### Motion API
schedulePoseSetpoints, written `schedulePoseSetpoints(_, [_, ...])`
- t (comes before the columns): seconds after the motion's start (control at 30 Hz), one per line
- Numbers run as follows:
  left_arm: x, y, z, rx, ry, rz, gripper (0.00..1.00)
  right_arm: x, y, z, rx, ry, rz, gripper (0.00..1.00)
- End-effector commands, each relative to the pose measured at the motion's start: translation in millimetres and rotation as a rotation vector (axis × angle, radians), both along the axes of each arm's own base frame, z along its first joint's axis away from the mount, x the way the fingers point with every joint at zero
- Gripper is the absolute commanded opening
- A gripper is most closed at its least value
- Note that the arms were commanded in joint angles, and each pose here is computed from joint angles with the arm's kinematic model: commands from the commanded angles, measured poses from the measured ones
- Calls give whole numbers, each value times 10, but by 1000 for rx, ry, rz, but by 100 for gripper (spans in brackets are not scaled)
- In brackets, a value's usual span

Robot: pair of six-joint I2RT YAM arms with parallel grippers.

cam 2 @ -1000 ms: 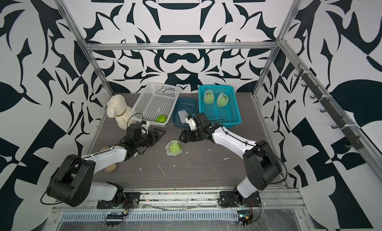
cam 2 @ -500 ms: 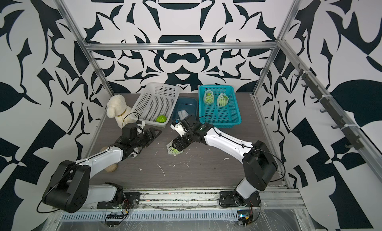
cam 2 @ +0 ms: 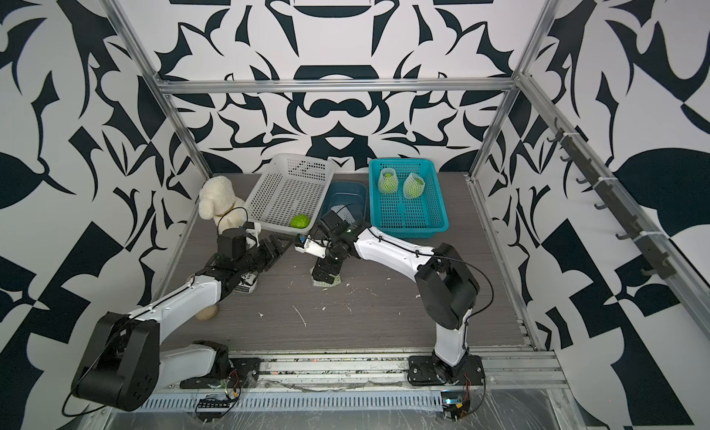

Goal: Sleeve custard apples in foam nets
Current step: Pick up the custard apple from the center of the board.

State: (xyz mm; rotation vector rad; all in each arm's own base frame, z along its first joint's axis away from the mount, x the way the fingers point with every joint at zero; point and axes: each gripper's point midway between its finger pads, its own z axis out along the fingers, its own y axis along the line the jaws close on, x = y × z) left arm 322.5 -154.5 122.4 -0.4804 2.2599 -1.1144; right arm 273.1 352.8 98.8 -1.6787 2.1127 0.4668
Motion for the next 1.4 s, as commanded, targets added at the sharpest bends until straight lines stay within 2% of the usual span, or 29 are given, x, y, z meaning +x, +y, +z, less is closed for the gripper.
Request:
schedulePoseSetpoints(0.0, [-96,36,-110,11,28,-15,79,-29,59,53,6,-14,77,99])
schedulePoseSetpoints(0.47, [-76,31,-141,-1,38,-22,79,-146,-154,-202,-41,55,25,98])
schedulePoseSetpoints(1.37, [-95,48,-99,-3,32,-11,79,61,-200,-417,-83,-13,-69,100])
